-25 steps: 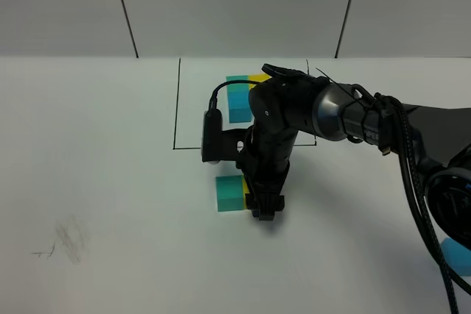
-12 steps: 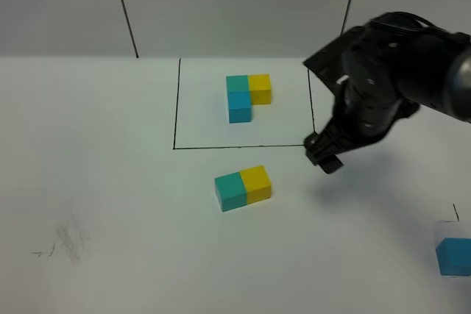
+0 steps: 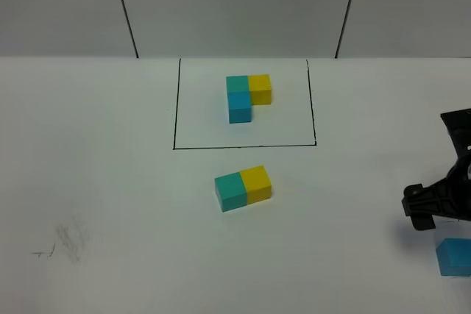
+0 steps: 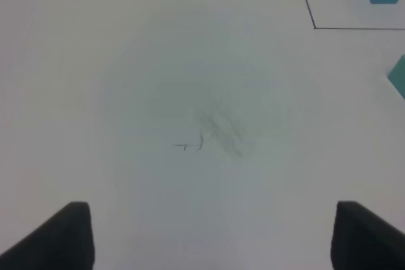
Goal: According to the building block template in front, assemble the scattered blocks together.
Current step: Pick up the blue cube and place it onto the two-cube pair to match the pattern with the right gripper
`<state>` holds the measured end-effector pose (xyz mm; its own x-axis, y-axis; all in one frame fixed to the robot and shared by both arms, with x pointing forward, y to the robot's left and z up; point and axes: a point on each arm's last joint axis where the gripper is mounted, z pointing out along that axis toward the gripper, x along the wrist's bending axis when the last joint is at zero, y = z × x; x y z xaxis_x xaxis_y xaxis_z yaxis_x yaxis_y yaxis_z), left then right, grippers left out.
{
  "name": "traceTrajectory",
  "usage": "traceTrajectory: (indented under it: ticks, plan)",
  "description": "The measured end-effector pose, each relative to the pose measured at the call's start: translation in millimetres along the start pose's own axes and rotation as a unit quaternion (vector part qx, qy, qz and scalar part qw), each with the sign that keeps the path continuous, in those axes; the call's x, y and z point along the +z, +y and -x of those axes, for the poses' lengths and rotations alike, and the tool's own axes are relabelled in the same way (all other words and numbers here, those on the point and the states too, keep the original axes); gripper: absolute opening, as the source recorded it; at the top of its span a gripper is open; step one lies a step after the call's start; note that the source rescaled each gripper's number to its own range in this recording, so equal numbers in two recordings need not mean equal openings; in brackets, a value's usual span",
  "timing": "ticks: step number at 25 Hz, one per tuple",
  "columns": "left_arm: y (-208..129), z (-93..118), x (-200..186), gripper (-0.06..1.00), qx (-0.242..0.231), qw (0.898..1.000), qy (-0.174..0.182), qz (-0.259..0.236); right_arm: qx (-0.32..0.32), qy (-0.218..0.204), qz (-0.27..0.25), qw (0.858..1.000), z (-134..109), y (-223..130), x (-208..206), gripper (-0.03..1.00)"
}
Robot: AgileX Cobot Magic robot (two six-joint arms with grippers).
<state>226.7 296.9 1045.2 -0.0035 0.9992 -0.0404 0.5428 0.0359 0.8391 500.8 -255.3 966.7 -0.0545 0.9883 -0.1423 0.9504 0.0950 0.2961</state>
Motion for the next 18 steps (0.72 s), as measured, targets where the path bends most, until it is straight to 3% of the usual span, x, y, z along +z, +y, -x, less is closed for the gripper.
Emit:
traceTrajectory:
  ticks: [18]
  plan:
    - [0, 0, 0, 0.65, 0.000, 1.000, 0.000, 0.000, 0.045, 0.021, -0.024, 0.998, 11, -34, 41, 0.94]
